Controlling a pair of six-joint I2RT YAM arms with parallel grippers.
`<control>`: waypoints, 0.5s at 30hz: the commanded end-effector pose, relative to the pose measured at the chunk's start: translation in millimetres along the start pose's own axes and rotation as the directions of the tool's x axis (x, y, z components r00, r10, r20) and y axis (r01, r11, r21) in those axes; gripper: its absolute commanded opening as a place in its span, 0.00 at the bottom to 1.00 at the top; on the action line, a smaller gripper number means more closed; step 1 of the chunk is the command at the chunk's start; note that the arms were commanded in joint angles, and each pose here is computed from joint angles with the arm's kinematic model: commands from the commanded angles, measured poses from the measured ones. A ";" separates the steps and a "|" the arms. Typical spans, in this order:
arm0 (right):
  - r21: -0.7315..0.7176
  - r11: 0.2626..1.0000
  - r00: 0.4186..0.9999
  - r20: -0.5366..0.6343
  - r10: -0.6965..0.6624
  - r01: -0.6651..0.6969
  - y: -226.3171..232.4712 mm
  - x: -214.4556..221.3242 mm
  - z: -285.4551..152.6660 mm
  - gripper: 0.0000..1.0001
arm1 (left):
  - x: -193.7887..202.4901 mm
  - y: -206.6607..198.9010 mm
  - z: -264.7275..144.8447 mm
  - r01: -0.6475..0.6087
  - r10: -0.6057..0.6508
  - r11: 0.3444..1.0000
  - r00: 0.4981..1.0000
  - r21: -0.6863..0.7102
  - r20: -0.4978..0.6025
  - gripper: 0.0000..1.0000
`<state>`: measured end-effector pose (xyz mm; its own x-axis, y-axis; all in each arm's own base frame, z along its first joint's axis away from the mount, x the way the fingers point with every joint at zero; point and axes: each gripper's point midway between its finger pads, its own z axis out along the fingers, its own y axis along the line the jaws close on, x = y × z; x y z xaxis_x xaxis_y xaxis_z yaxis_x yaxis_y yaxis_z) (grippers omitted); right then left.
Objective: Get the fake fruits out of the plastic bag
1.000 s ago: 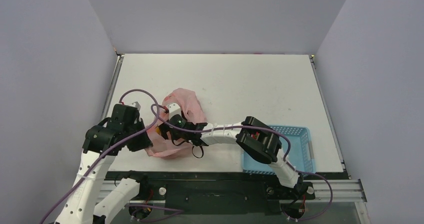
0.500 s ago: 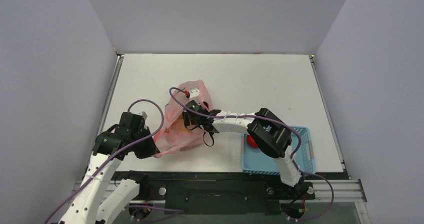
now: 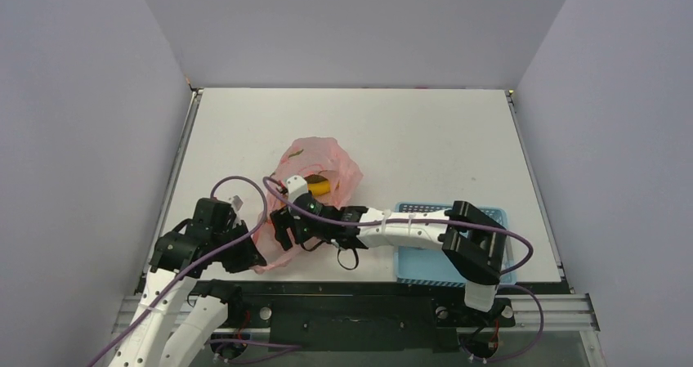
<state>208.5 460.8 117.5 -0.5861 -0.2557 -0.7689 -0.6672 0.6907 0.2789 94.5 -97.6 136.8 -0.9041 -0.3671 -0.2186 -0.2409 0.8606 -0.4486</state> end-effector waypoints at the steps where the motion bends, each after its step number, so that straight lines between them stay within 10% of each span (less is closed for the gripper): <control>1: -0.055 0.998 0.998 -0.069 0.012 -0.016 20.1 48.5 9.6 0.64 | 8.3 18.6 -3.8 -0.029 0.027 0.996 0.999 -0.081 -0.018 0.00; 7: -0.016 0.999 0.996 -0.075 0.049 -0.050 13.9 88.4 32.3 0.37 | 11.0 19.4 -3.3 -0.017 0.016 0.997 1.000 -0.077 -0.020 0.00; 15: 0.062 0.994 0.991 -0.090 0.099 -0.093 -7.2 98.1 40.2 0.36 | 8.5 21.6 7.7 -0.009 0.006 0.996 1.000 -0.093 -0.030 0.00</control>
<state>164.2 471.5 24.3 -0.6749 -0.2573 -0.6916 -0.6241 0.6991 0.3490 79.6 -84.9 124.0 -0.9133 -0.3612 -0.1880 -0.2732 0.8860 -0.3747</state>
